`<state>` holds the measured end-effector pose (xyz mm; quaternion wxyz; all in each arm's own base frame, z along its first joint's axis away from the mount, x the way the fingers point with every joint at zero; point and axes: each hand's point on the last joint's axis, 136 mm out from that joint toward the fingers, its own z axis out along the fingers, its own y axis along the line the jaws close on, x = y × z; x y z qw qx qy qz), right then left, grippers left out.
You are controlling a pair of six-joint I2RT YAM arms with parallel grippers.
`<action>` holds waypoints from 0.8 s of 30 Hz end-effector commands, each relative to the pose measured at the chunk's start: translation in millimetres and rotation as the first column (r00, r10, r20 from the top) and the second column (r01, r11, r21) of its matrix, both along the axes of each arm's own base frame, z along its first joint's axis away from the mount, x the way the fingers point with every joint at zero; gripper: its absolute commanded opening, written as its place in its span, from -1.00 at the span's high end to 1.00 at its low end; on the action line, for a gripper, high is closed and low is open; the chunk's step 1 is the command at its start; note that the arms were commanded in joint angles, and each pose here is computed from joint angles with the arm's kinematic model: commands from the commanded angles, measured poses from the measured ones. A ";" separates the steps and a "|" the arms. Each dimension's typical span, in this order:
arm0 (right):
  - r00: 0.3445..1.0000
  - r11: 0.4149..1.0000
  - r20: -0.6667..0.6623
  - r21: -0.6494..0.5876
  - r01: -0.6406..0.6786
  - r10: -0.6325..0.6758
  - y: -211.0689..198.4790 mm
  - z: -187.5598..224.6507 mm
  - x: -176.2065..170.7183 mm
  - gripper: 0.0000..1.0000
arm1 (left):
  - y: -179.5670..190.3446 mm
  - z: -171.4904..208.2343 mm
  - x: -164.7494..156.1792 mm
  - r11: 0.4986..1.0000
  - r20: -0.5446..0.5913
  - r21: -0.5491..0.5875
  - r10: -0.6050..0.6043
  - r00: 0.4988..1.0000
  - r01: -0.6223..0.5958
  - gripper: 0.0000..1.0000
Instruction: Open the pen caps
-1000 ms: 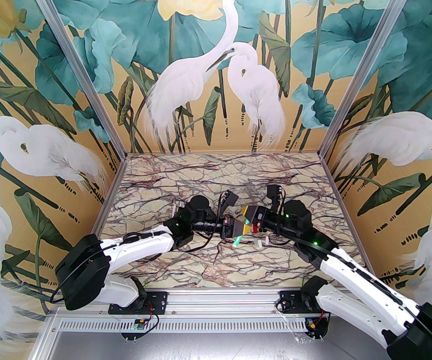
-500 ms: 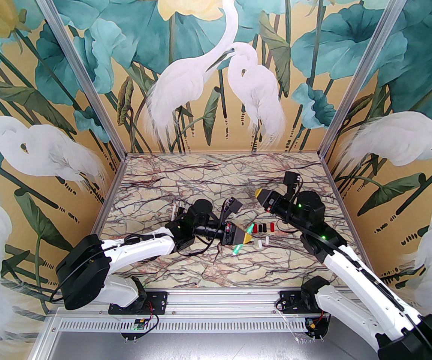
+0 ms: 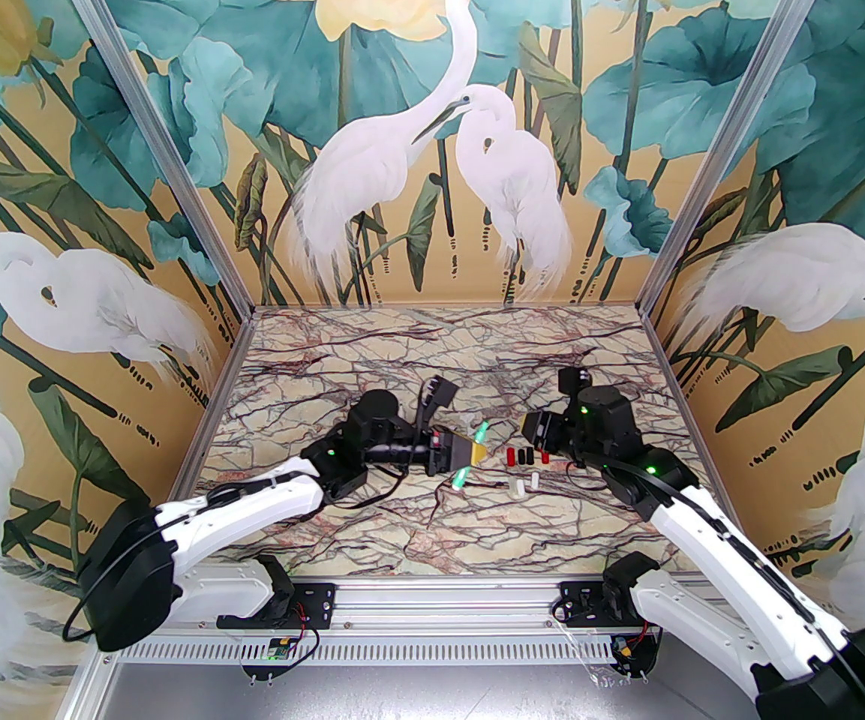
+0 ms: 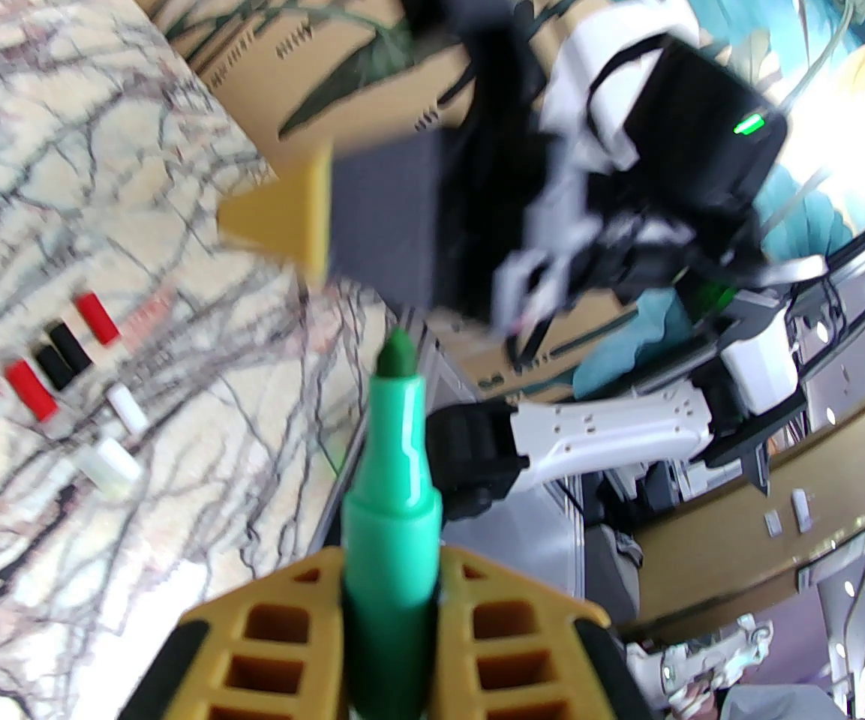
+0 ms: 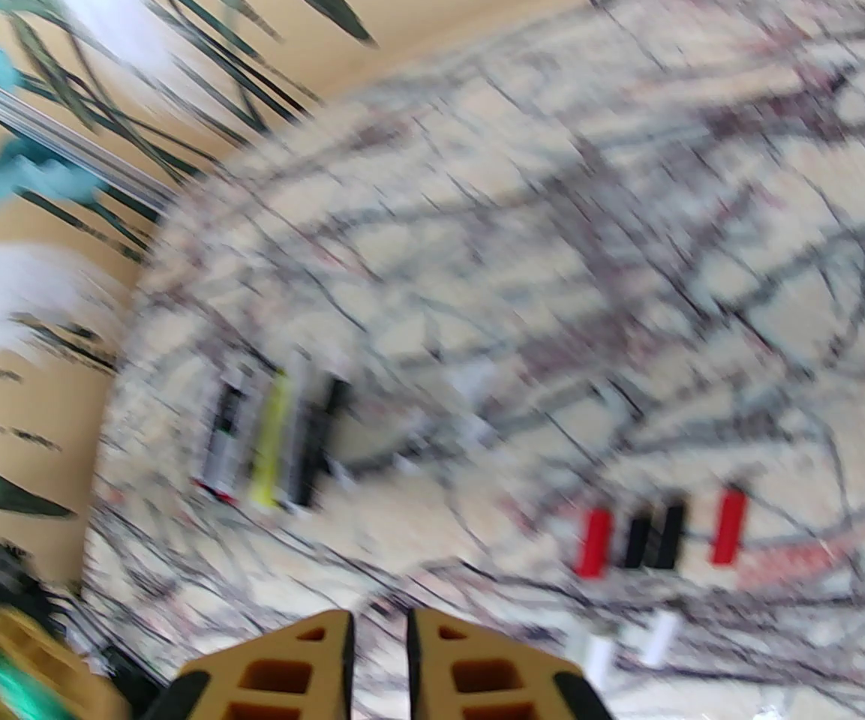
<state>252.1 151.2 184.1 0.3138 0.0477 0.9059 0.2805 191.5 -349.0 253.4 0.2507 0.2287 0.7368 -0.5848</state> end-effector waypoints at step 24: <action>0.896 0.951 -0.421 -0.308 0.002 -0.138 -54.5 -133.8 -25.8 0.59 | 31.7 -23.1 1.1 0.996 -0.008 0.065 0.064 0.998 -0.063 0.84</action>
